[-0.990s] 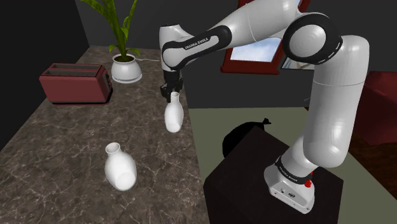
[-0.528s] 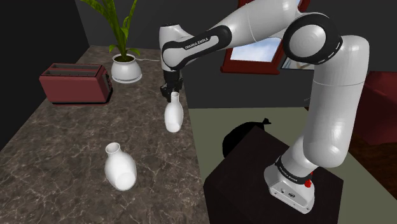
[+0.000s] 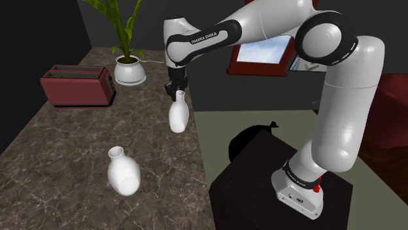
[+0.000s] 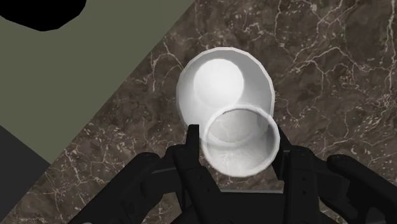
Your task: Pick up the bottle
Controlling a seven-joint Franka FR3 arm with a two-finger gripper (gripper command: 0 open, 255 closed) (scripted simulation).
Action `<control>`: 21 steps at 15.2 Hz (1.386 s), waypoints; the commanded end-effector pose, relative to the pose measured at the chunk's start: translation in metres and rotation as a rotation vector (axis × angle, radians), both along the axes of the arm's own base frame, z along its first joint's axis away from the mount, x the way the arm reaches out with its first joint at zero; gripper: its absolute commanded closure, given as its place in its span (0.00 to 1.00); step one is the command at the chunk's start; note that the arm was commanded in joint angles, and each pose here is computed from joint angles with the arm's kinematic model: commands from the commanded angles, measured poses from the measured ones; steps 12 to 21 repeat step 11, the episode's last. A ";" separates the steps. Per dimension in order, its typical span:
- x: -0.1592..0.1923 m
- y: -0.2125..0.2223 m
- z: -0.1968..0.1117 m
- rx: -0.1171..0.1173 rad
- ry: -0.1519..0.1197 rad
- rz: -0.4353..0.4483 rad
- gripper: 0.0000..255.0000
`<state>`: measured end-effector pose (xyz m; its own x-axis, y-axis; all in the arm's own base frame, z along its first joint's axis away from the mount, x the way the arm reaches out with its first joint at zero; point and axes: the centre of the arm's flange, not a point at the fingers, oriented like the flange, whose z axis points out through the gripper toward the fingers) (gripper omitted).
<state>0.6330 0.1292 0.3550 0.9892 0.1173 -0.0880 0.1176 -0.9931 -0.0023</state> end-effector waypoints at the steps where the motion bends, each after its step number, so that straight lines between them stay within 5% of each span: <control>1: 0.001 -0.001 0.011 0.000 0.000 0.000 1.00; 9: 0.001 -0.001 0.053 0.000 0.000 0.000 1.00; 21: 0.001 -0.001 0.054 0.000 0.000 0.000 1.00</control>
